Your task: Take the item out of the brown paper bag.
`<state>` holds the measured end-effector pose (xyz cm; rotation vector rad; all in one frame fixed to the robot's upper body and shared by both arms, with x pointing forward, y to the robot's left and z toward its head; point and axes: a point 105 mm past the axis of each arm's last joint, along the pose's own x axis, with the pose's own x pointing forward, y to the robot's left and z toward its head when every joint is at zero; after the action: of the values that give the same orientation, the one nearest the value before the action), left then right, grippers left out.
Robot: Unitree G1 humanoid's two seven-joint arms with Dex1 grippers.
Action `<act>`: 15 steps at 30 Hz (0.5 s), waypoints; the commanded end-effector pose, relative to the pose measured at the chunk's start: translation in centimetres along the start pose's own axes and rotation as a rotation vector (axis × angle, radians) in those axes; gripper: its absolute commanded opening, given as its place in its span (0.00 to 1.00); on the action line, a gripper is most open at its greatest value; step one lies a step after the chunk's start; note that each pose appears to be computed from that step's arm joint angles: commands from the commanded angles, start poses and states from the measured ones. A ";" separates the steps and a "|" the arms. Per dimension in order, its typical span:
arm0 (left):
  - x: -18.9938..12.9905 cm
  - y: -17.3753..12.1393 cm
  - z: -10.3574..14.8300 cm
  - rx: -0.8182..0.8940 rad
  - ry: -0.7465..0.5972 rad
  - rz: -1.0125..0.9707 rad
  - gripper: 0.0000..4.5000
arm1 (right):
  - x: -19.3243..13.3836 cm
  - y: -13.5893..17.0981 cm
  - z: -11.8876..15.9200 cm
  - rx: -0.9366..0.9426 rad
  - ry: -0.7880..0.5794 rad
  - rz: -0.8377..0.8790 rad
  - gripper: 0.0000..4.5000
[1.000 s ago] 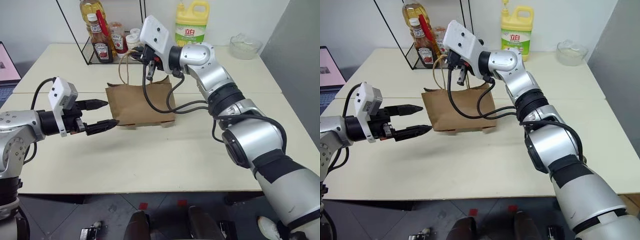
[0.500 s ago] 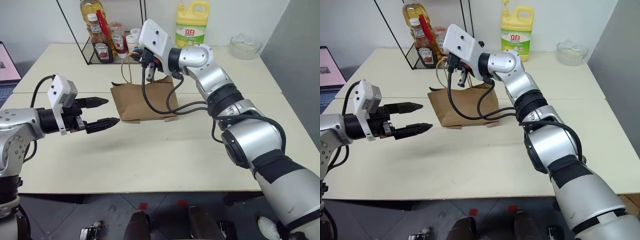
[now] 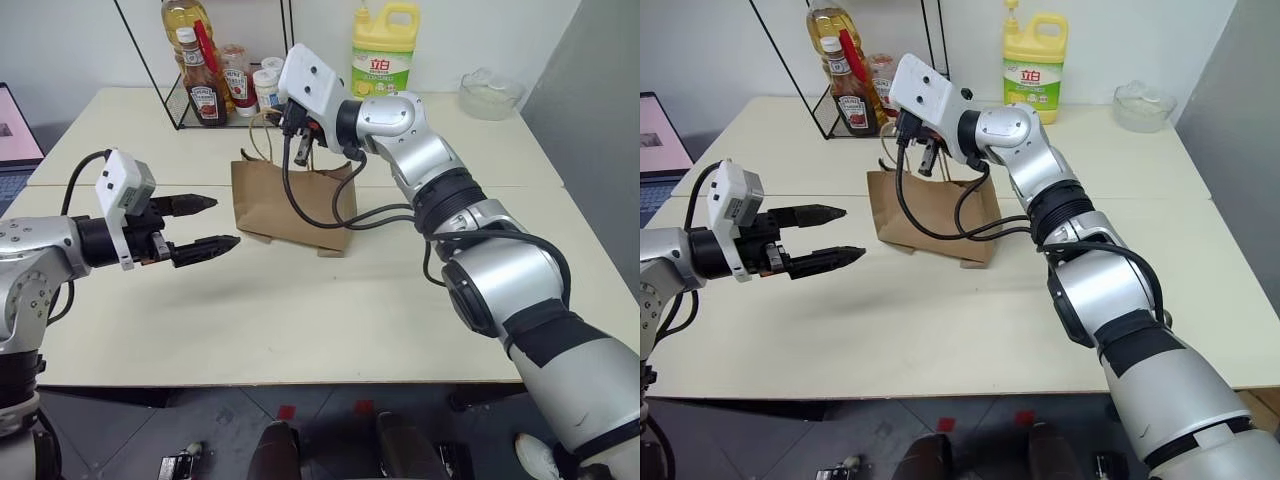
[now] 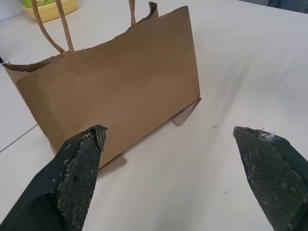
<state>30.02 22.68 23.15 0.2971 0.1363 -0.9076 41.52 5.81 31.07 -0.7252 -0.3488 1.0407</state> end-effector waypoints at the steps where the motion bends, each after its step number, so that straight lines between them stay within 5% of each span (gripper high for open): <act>1: 0.1 -0.1 1.0 0.049 -0.023 -0.004 1.00 | -0.3 -1.0 1.6 -0.088 -0.041 -0.031 0.01; 15: 0.3 -0.1 1.2 0.052 -0.027 -0.004 1.00 | -0.4 -0.7 2.1 -0.247 -0.060 -0.021 0.01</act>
<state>30.20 22.34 23.00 0.2979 0.1394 -0.9144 41.17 5.74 30.95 -0.8944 -0.4602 1.0312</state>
